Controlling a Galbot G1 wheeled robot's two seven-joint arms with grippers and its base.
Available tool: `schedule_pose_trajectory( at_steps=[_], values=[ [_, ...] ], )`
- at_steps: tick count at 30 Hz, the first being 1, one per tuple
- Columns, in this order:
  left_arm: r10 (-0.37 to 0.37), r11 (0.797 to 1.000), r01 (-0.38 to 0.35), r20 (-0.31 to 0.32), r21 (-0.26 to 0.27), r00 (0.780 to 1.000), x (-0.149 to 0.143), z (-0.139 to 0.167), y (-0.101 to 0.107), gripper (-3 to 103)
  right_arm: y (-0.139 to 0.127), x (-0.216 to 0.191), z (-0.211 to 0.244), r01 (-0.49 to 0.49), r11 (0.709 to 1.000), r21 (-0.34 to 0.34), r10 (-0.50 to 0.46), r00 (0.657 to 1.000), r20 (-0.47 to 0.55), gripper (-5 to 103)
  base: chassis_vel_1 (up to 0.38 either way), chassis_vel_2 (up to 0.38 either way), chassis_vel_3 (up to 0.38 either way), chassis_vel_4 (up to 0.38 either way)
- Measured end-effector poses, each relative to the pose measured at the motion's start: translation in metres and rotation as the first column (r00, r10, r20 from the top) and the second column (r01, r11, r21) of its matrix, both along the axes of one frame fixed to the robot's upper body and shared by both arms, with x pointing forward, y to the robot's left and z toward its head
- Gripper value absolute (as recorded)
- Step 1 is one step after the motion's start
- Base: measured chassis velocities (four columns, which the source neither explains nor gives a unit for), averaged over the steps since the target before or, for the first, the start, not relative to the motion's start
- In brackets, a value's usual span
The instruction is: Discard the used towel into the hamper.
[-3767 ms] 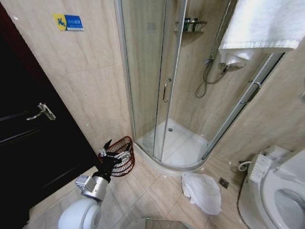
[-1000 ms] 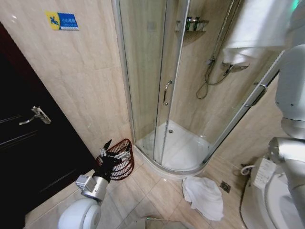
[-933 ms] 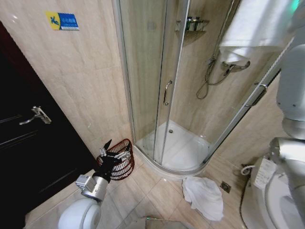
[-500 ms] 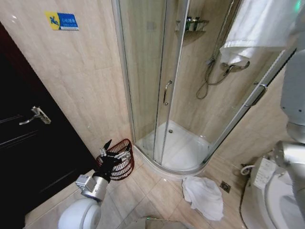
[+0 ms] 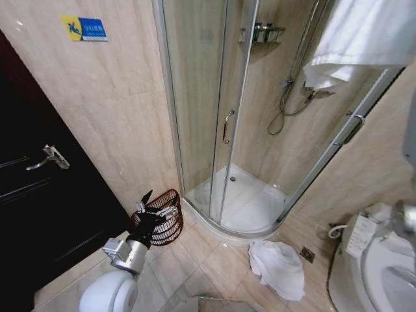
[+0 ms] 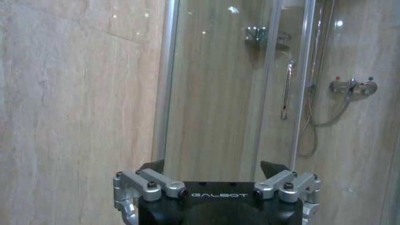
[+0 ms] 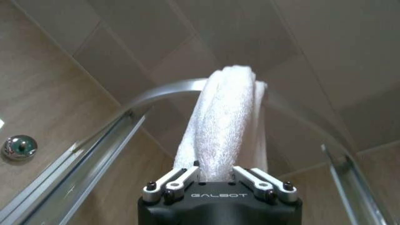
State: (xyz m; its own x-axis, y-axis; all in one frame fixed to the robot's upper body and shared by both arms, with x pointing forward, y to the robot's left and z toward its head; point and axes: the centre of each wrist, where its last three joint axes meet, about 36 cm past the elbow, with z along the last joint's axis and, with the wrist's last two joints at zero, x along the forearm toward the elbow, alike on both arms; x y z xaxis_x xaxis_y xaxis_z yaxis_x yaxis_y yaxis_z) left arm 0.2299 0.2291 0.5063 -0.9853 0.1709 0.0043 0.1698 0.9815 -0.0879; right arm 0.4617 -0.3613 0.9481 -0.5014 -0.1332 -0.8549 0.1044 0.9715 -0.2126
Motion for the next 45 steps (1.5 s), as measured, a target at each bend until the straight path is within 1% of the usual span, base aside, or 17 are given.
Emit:
schedule_pose_trajectory(
  at_steps=[3,10,13,17,18,21,25,30,31,34,40,45],
  values=[
    [0.0,1.0,0.0,0.0,0.0,1.0,0.0,0.0,0.0,100,-0.007,-0.02,-0.018,-0.009,1.0,-0.009,0.009,1.0,-0.016,8,0.0,0.0,0.0,0.0],
    [0.0,1.0,0.0,0.0,0.0,1.0,0.0,0.0,0.0,100,-0.011,-0.04,-0.049,-0.019,1.0,-0.023,0.017,0.998,-0.063,8,0.0,0.0,0.0,0.0],
    [0.0,1.0,0.0,0.0,0.0,1.0,0.0,0.0,0.0,100,-0.016,-0.045,-0.063,-0.018,1.0,-0.017,0.017,0.996,-0.085,8,0.0,0.0,0.0,0.0],
    [0.0,1.0,0.0,0.0,0.0,1.0,0.0,0.0,0.0,100,-0.021,-0.052,-0.097,-0.023,1.0,-0.012,0.021,0.988,-0.152,8,0.0,0.0,0.0,0.0],
    [0.0,1.0,0.0,0.0,0.0,1.0,0.0,0.0,0.0,100,-0.021,-0.052,-0.097,-0.023,1.0,-0.012,0.021,0.988,-0.152,8,0.0,0.0,0.0,0.0],
    [0.0,1.0,0.0,0.0,0.0,1.0,0.0,0.0,0.0,100,-0.02,-0.055,-0.128,-0.035,0.999,-0.005,0.033,0.977,-0.208,8,0.0,0.0,0.0,0.0],
    [0.0,1.0,0.0,0.0,0.0,1.0,0.0,0.0,0.0,100,-0.02,-0.062,-0.145,-0.038,0.999,0.004,0.038,0.971,-0.236,8,0.0,0.0,0.0,0.0],
    [0.0,1.0,0.0,0.0,0.0,1.0,0.0,0.0,0.0,100,-0.028,-0.087,-0.176,-0.019,0.999,0.037,0.028,0.966,-0.259,8,0.0,0.0,0.0,0.0],
    [0.0,1.0,0.0,0.0,0.0,1.0,0.0,0.0,0.0,100,-0.028,-0.087,-0.176,-0.019,0.999,0.037,0.028,0.966,-0.259,8,0.0,0.0,0.0,0.0],
    [0.0,1.0,0.0,0.0,0.0,1.0,0.0,0.0,0.0,100,-0.024,-0.098,-0.199,-0.028,0.997,0.067,0.046,0.955,-0.291,8,0.0,0.0,0.0,0.0],
    [0.0,1.0,0.0,0.0,0.0,1.0,0.0,0.0,0.0,100,-0.018,-0.11,-0.224,-0.036,0.997,0.075,0.059,0.944,-0.323,8,0.0,0.0,0.0,0.0],
    [0.0,1.0,0.0,0.0,0.0,1.0,0.0,0.0,0.0,100,-0.011,-0.117,-0.246,-0.043,0.996,0.081,0.067,0.942,-0.327,8,0.0,0.0,0.0,0.0]
  ],
)
